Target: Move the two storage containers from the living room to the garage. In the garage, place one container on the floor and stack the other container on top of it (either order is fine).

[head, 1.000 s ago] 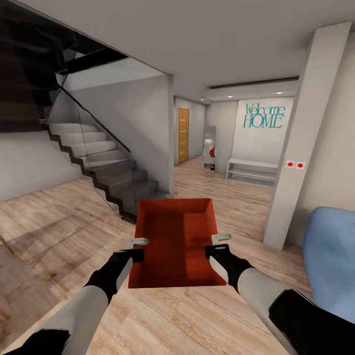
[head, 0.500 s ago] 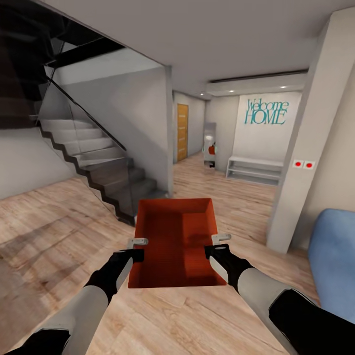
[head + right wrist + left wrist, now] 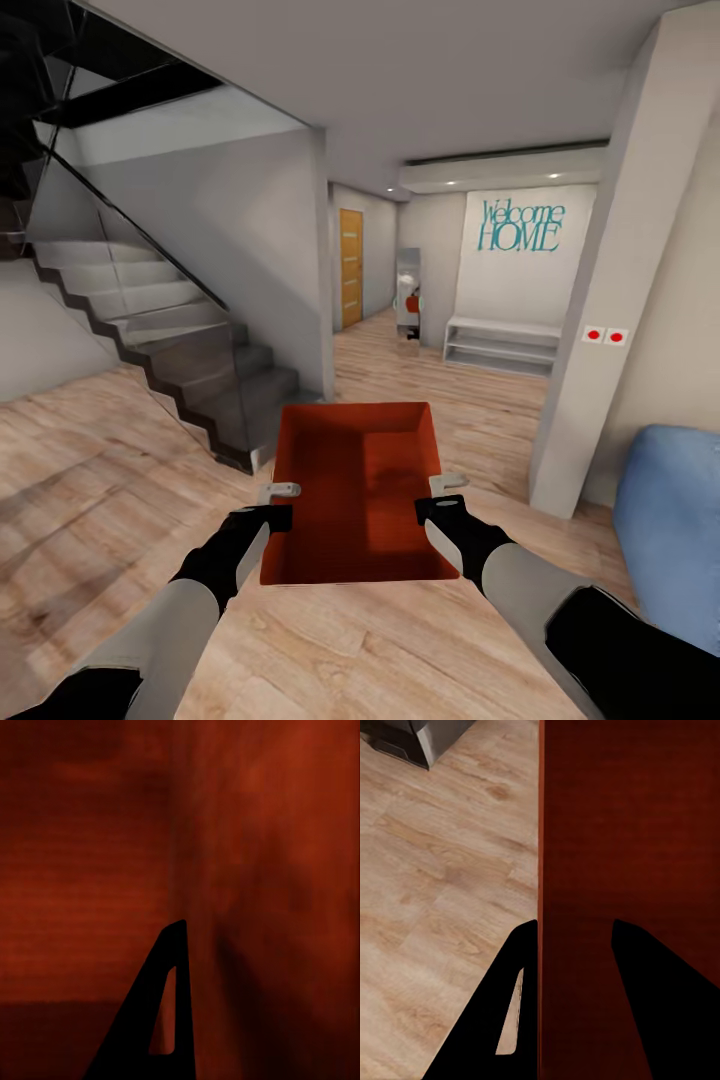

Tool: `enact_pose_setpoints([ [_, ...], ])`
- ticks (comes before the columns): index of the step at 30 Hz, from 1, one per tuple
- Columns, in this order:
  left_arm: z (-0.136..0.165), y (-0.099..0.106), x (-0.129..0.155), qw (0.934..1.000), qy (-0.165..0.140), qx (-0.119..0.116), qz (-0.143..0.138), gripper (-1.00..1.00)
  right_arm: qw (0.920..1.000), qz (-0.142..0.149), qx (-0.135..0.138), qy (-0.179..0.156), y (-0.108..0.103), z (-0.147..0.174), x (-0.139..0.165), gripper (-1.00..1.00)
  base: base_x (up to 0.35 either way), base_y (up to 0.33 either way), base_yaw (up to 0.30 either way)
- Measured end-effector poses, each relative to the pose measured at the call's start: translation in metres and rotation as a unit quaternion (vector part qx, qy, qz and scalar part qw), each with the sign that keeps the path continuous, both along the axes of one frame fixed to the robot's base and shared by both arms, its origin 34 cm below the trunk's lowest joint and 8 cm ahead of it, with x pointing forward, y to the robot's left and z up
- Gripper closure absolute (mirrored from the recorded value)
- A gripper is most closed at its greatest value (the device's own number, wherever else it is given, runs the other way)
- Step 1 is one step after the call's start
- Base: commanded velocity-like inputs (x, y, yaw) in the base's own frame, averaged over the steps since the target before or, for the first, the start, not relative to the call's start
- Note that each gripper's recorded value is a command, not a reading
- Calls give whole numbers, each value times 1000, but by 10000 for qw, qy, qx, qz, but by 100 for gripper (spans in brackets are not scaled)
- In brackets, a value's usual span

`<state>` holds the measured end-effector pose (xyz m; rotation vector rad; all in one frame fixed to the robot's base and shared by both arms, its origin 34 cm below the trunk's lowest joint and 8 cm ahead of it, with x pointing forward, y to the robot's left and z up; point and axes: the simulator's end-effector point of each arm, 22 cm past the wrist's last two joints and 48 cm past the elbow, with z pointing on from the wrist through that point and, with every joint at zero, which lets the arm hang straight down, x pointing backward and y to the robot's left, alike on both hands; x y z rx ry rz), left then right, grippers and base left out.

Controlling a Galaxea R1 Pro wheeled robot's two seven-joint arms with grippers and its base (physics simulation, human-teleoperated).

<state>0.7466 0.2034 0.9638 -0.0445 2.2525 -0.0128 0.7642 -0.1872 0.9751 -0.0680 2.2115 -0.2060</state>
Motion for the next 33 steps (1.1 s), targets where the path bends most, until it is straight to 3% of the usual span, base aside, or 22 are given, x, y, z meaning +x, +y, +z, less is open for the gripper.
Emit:
enact_pose_setpoints([
  [25,0,0,0,10000,-1,1,-1,100,10000,0,0,-1,0,0,0,100,322,0,-241],
  [33,0,0,0,10000,0,0,1,100,10000,3,-1,-1,0,0,0,100,322,0,-44],
])
